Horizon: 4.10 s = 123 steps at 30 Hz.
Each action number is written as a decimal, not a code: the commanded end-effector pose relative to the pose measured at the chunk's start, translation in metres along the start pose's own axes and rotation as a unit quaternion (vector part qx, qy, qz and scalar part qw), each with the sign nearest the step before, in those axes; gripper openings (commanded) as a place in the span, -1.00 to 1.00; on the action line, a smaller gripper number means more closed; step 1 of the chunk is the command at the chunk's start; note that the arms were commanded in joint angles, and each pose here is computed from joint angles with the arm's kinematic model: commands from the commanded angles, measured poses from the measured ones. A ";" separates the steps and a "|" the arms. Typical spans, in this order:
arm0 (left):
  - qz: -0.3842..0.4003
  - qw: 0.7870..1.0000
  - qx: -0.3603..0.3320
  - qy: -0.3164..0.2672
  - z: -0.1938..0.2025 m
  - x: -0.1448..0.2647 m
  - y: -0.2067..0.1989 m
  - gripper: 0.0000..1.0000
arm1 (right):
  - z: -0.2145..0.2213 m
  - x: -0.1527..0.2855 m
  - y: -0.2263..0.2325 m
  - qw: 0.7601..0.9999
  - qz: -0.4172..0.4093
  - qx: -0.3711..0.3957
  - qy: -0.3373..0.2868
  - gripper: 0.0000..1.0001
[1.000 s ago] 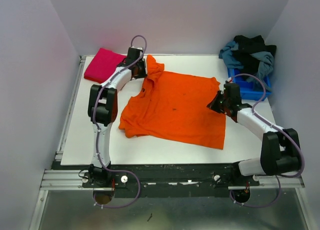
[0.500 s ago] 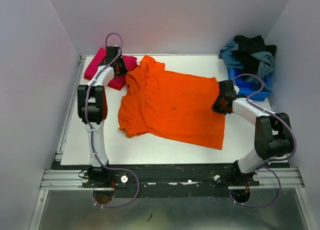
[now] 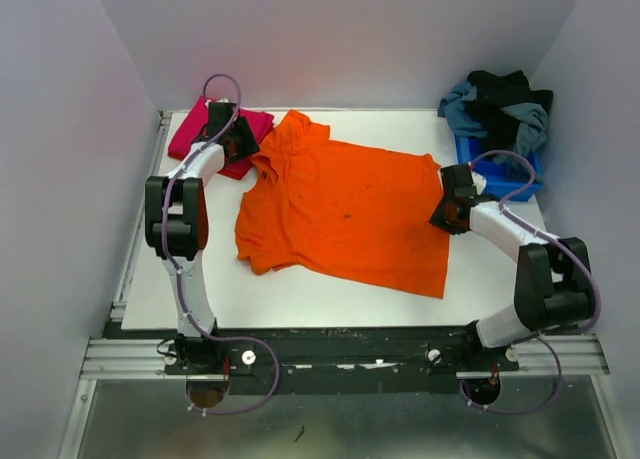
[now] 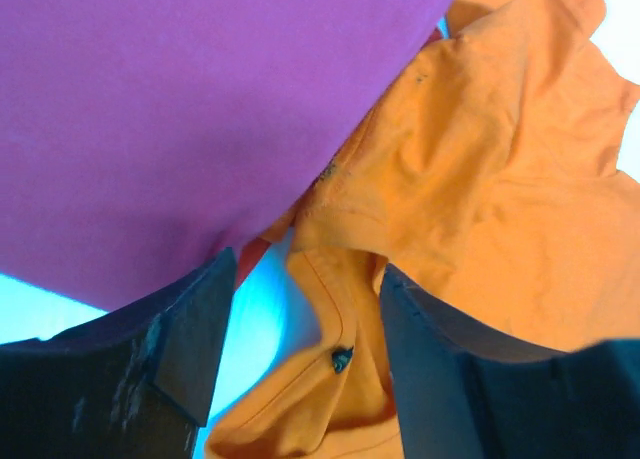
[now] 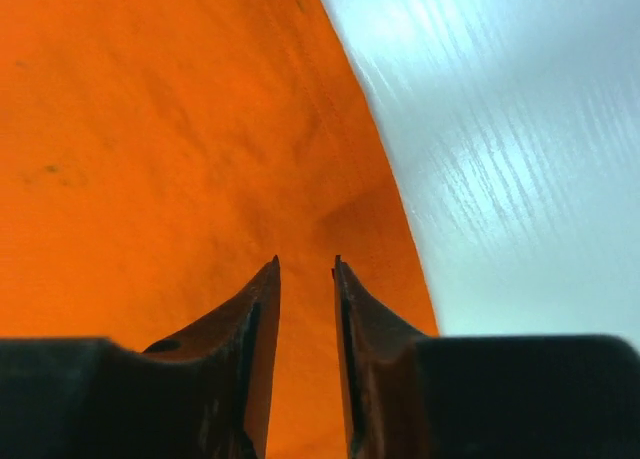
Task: Fold and stack the t-shirts
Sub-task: Flatten out the tshirt
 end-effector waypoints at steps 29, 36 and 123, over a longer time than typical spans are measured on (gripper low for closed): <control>0.104 0.991 0.044 -0.073 0.116 0.154 -0.057 0.40 | -0.150 -0.069 0.108 0.991 0.036 0.083 -0.094 -0.44; 0.094 0.994 0.046 -0.040 0.125 0.137 -0.057 0.41 | -0.150 -0.083 0.111 0.995 0.028 0.082 -0.050 -0.41; -0.048 0.989 0.097 -0.100 0.169 0.198 0.010 0.39 | 0.057 0.063 -0.059 0.998 -0.022 0.036 0.054 -0.53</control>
Point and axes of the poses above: each gripper's point midway between its finger pads, its own x axis back along the fingers, its own y axis along the line the jaws close on, z = x × y, the point moved 3 cm from there along x, back along the fingers, and after that the axes turned 15 degrees about -x, right-handed, at the moved point
